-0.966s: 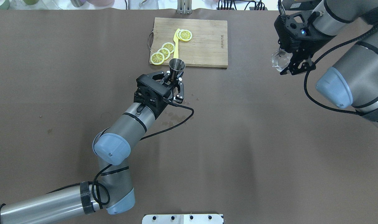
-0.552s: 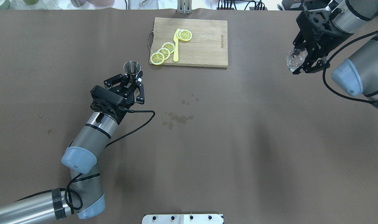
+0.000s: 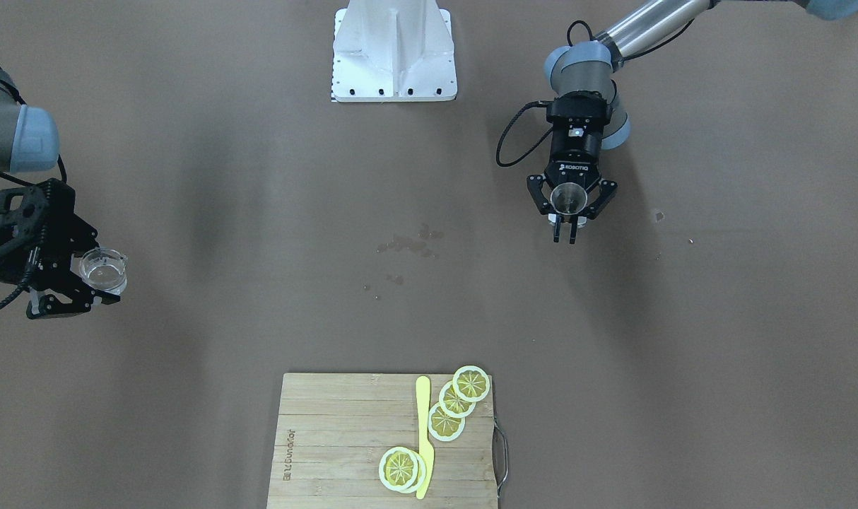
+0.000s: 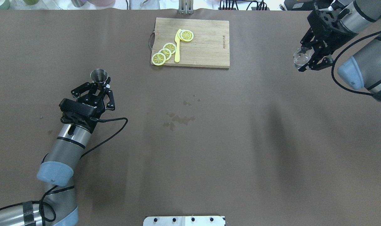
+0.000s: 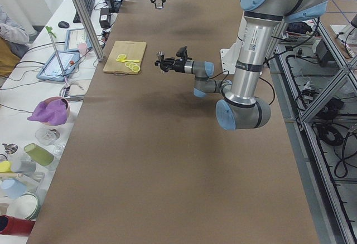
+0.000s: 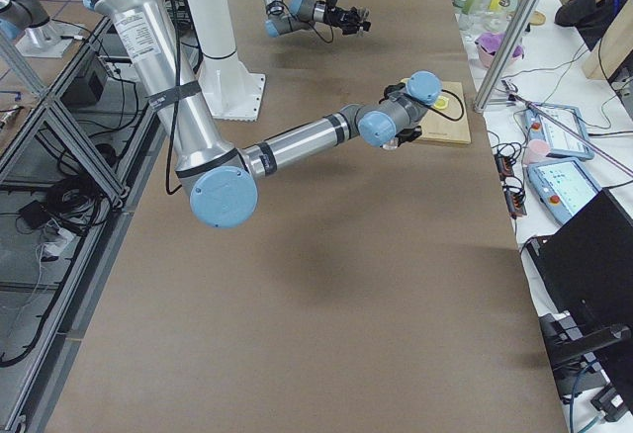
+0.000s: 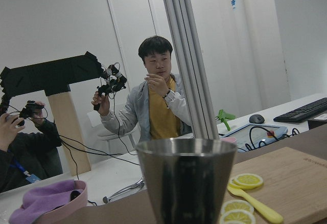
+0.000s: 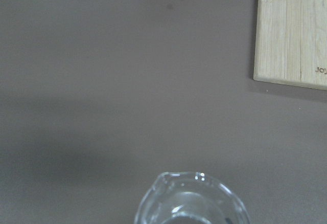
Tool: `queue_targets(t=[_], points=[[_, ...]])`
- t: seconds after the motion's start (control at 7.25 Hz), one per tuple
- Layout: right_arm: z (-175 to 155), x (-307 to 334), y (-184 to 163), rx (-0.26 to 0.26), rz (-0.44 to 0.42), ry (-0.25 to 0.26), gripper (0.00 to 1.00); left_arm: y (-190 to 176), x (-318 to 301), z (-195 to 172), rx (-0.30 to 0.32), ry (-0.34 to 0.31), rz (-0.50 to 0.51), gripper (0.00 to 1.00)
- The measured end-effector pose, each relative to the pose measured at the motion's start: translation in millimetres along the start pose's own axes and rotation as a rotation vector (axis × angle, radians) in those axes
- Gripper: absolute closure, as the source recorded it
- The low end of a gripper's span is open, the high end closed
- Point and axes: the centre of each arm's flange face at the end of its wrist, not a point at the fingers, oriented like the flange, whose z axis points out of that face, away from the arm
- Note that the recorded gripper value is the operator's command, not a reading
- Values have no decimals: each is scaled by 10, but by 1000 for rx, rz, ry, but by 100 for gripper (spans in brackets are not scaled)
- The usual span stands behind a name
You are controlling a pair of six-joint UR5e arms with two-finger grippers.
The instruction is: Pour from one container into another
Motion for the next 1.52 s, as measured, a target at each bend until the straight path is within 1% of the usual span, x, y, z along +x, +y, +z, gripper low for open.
queue_targets(t=[0.28,0.41,0.69,0.83,1.24,1.52], points=[[109,-17,201,12,11,-16,100,196,-159,-290,-10,-50,-95,100],[143,-47,283,16,8,-18,100,310,-268,-410,-17,-70,-114,100],[238,-69,466,34,-7,1,100,548,-549,-560,-49,-93,-131,100],[294,-62,548,43,-11,12,100,620,-595,-572,-67,-110,-140,100],[436,-94,737,89,-21,59,100,720,-601,-552,-97,-141,-144,100],[578,-170,774,127,-14,85,100,821,-786,-620,-111,-160,-177,100]])
